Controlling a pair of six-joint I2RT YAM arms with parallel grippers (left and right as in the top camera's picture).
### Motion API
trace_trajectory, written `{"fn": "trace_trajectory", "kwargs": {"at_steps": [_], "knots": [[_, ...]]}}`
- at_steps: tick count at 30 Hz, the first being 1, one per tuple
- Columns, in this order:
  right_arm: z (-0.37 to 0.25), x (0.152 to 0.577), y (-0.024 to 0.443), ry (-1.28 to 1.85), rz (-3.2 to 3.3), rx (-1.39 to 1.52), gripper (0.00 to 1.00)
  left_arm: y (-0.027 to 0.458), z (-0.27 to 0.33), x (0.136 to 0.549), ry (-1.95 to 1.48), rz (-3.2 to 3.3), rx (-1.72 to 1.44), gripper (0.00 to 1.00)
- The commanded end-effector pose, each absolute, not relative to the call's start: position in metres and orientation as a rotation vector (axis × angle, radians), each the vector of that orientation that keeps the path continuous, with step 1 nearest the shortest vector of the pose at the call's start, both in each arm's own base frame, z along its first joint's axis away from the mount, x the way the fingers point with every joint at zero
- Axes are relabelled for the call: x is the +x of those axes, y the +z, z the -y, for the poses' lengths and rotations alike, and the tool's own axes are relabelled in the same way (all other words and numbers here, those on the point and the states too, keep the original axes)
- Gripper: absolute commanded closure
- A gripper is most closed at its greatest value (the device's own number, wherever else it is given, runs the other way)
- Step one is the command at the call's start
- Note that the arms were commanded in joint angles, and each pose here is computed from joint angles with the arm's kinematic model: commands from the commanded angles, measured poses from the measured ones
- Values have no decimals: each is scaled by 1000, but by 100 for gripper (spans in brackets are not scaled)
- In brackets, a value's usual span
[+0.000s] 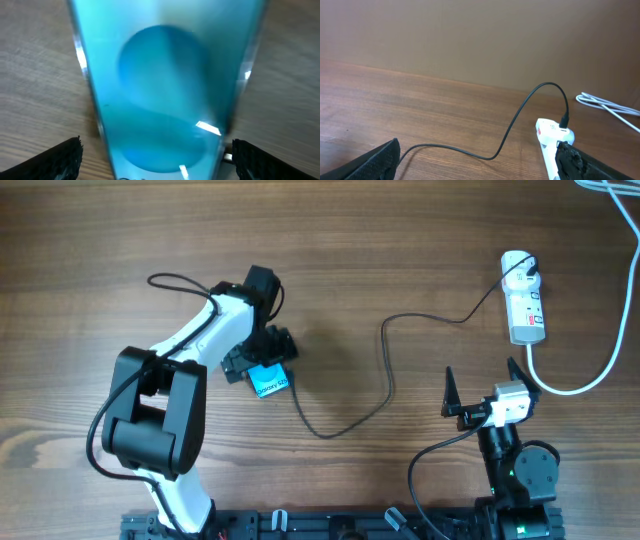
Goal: Plug charger to phone and switch on socket
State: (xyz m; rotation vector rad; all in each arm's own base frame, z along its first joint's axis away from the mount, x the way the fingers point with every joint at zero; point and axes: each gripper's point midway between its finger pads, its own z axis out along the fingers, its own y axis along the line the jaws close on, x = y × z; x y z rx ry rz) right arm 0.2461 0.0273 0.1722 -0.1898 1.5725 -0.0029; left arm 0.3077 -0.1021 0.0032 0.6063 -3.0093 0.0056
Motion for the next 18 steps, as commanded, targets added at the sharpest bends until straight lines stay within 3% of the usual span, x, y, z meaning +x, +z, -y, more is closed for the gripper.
{"fn": "trace_trajectory", "kwargs": {"at_steps": [1,18], "knots": [[-28,245,175,-4,-1558,-201,0,-2,86,306,-45,3014,714,0],[-28,245,175,-4,-1558,-201,0,-4,97,336,88,3116,745,3]]}}
